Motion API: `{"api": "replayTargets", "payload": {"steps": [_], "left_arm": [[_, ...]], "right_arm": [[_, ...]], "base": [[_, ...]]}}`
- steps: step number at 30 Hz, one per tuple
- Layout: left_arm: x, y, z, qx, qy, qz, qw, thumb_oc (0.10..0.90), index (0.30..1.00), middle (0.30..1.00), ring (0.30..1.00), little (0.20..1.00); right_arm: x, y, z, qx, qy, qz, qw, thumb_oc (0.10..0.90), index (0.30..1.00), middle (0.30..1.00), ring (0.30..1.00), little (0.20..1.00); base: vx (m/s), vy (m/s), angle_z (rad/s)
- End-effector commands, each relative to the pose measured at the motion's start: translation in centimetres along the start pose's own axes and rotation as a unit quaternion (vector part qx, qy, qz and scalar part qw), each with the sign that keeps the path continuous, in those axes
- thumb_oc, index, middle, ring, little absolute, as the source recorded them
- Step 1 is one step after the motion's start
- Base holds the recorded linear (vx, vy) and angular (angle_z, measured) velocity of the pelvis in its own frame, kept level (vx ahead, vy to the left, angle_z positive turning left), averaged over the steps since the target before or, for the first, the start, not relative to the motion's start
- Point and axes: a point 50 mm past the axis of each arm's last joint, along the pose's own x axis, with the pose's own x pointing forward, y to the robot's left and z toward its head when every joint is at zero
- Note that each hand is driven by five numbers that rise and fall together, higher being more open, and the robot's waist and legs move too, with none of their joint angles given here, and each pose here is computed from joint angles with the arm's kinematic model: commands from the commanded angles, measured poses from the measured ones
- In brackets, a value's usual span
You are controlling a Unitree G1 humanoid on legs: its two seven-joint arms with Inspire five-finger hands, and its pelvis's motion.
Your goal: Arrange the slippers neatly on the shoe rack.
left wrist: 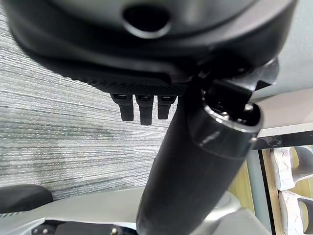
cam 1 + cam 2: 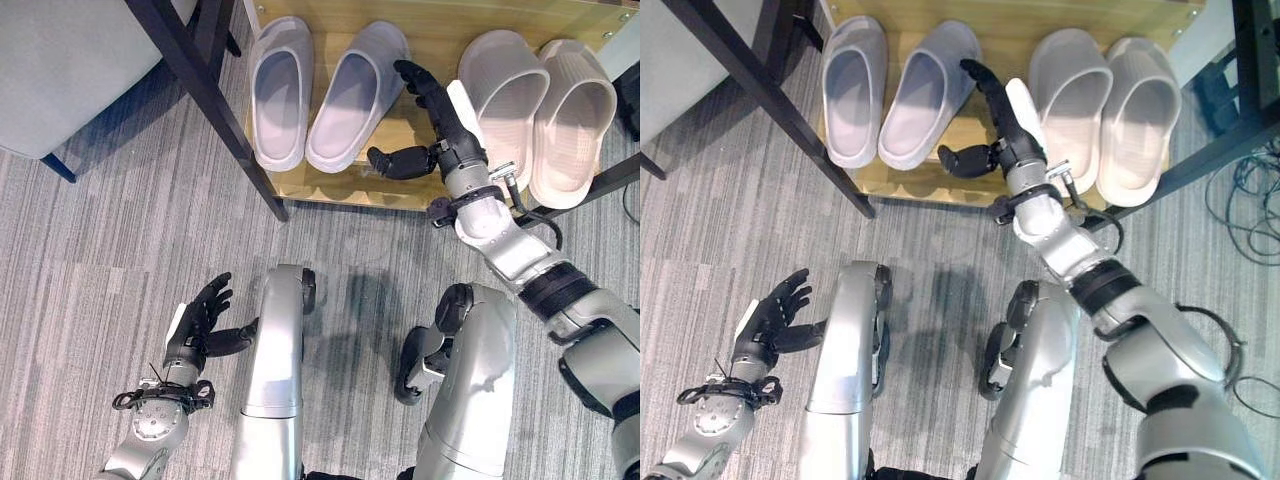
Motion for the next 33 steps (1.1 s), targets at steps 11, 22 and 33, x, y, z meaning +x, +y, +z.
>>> {"api": "replayTargets", "payload": {"steps": [11, 22, 33], "left_arm": [[-0.2, -0.7, 2.2, -0.014, -0.059, -0.029, 0.998, 0.800, 0.900, 0.900, 0.900, 0.900], [0.2, -1.0, 2.6, 0.002, -0.068, -0.051, 0.996, 0.800, 0.900, 0.900, 0.900, 0.900], [0.3, -1.3, 2.8, 0.003, -0.070, -0.072, 0.995, 0.800, 0.900, 0.900, 0.900, 0.900]], "right_arm": [[4.0, -3.6, 6.1, -0.092, -0.117, -0.059, 0.987, 0.800, 0.900, 0.900, 0.900, 0.900], [5.9, -2.5, 5.0, -0.158, -0.064, -0.038, 0.985, 0.800, 0.900, 0.900, 0.900, 0.900], [6.8, -5.0, 5.1, -0.227, -0.049, -0.041, 0.972, 0.800, 0.900, 0.900, 0.900, 0.900]], "base": [[0.00, 0.000, 0.00], [0.00, 0.000, 0.00], [0.00, 0.000, 0.00]]}}
